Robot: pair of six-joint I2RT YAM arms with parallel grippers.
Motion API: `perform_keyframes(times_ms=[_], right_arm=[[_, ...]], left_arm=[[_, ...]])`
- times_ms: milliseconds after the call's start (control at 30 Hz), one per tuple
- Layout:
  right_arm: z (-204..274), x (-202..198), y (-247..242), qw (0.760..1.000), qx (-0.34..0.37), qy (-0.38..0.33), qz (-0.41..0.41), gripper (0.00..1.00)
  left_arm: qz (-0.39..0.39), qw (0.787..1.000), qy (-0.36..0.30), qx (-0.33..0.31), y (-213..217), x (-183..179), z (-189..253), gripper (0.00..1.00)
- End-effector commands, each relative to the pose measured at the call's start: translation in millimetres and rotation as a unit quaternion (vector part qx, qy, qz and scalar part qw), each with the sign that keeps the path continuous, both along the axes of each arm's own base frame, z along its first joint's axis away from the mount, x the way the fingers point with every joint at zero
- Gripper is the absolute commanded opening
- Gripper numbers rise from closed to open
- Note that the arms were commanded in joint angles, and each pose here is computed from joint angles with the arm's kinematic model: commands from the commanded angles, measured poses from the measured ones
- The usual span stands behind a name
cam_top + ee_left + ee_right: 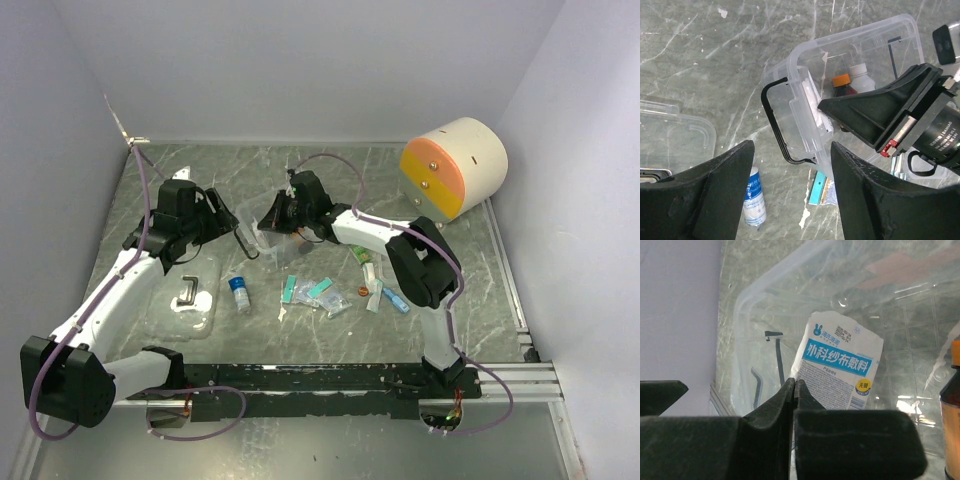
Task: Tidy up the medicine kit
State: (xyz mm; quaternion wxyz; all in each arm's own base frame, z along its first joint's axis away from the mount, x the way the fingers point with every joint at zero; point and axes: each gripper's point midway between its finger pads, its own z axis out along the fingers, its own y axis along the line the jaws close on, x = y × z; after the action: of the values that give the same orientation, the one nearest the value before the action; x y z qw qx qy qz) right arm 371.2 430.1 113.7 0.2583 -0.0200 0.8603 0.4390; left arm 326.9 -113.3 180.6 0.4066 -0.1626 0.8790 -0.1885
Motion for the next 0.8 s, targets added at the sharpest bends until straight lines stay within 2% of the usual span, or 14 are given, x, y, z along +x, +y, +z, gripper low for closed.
perform_keyframes(times_ms=[0,200,433,767], right_arm=[[-16,-6,0,0.999,-0.006,0.032,-0.005,0.0],[-29,-2,-7,0.999,-0.035,0.034,-0.019,0.03],[-23,-2,-11,0.999,-0.018,0.037,-0.025,0.03],[33,-13,-7,0.997,0.079,0.017,0.021,0.03]], left_arm=[[-0.01,1.0,-0.015,-0.007,-1,4,5,0.73],[-0.01,1.0,-0.014,-0.007,-1,4,4,0.73],[-0.01,1.0,-0.012,-0.006,0,3,3,0.73],[-0.039,0.999,-0.021,-0.025,-11,3,9,0.73]])
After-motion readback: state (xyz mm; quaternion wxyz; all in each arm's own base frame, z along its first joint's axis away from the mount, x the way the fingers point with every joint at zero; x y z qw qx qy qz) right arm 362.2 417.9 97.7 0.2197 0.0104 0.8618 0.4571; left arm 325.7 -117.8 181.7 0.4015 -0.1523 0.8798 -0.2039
